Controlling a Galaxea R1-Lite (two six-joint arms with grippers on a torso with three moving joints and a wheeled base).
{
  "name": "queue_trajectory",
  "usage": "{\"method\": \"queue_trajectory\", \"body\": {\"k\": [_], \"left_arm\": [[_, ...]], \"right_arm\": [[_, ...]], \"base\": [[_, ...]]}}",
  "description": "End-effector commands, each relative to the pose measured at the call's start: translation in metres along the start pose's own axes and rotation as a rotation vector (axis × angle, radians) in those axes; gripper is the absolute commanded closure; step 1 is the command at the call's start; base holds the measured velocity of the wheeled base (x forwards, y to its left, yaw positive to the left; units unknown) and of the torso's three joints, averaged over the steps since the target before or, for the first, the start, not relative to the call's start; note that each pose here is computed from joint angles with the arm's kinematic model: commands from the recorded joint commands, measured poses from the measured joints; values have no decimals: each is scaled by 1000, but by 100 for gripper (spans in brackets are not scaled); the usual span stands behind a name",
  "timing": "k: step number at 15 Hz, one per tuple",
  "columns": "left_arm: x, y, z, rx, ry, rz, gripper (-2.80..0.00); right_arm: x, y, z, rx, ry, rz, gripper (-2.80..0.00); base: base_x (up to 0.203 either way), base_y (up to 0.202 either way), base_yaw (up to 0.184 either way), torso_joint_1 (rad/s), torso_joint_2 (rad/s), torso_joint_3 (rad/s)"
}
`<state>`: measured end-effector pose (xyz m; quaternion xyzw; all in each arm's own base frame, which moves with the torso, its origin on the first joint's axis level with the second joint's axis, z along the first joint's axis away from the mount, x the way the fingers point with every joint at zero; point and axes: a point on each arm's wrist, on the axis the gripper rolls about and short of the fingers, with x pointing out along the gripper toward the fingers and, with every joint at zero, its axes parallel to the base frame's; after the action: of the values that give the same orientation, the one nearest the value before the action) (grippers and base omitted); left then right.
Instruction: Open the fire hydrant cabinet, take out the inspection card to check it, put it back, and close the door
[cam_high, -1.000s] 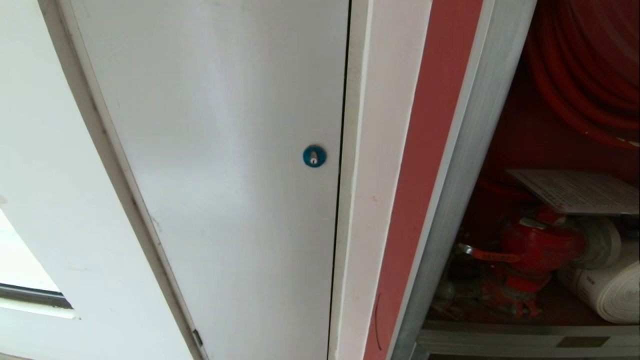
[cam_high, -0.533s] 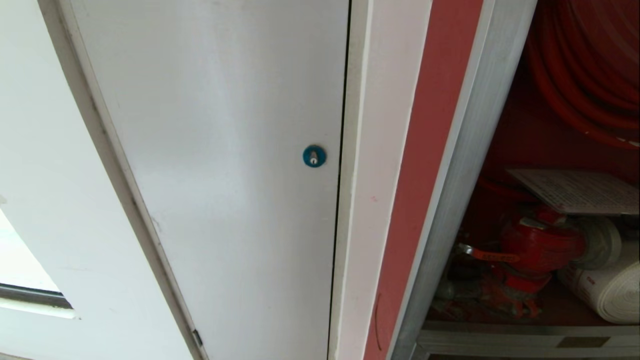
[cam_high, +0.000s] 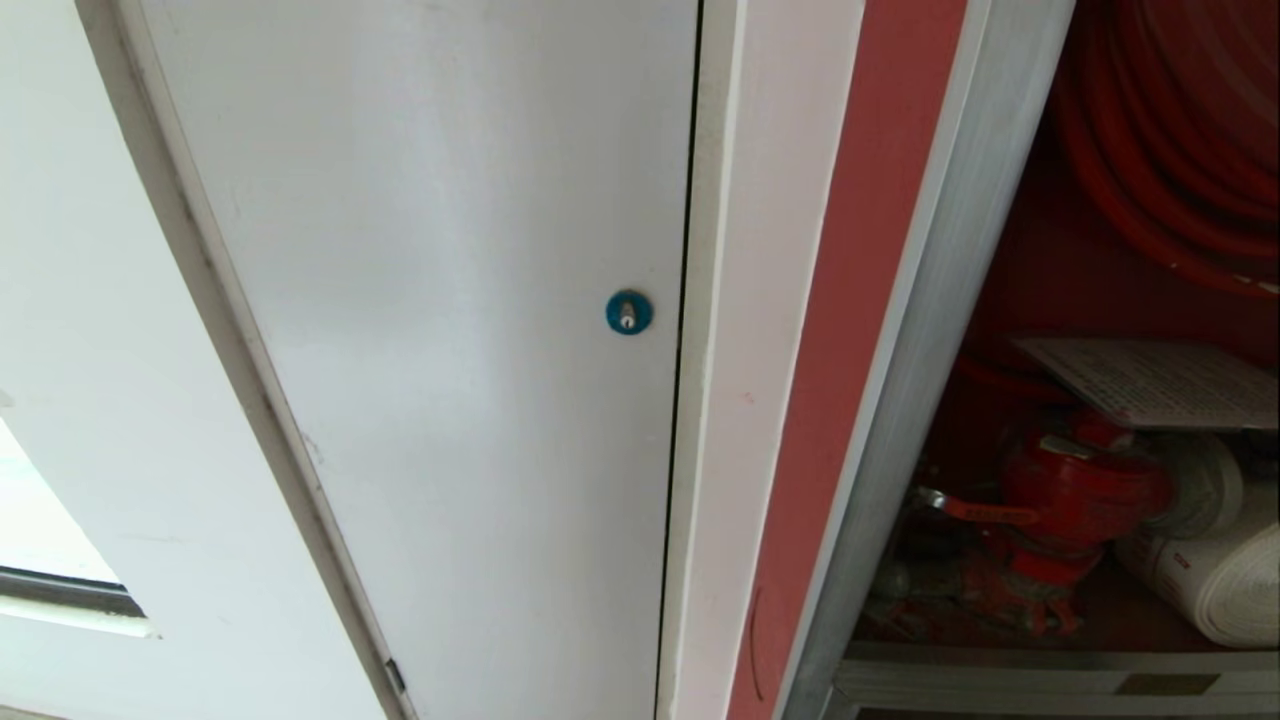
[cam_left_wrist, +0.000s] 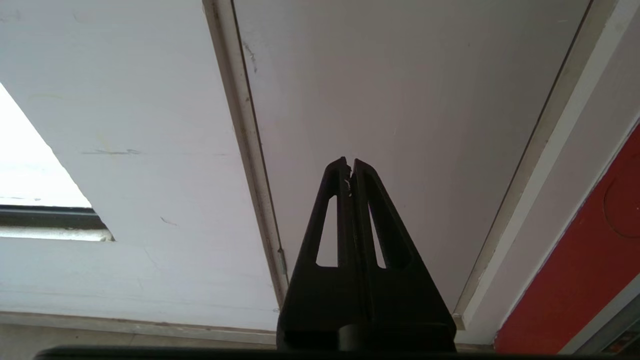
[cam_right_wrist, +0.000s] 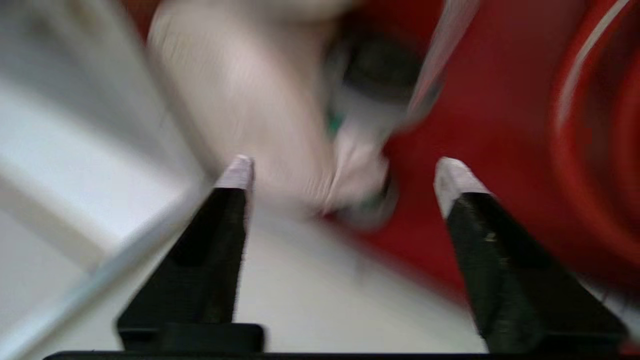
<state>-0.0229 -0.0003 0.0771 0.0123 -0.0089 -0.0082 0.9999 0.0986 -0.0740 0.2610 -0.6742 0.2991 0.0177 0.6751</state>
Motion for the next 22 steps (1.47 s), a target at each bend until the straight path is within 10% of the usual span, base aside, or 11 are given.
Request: {"method": "queue_trajectory", "body": {"k": [1,13,21,22], "left_arm": [[0,0,-2,0,5,0,0],[0,0,-2,0,5,0,0],[0,0,-2,0,6,0,0],[1,0,-2,0,7,0,0]], "right_arm": [[15,2,-5,6,-49,12,-280],[76,-22,3,61,-237,-62,-280],[98,-32,3,43,-208,-91,-280],[98,-32,3,44,-208,-90,0]], "base": [[0,0,0,0,0,0],[0,0,0,0,0,0],[0,0,0,0,0,0],[0,0,0,0,0,0]]}}
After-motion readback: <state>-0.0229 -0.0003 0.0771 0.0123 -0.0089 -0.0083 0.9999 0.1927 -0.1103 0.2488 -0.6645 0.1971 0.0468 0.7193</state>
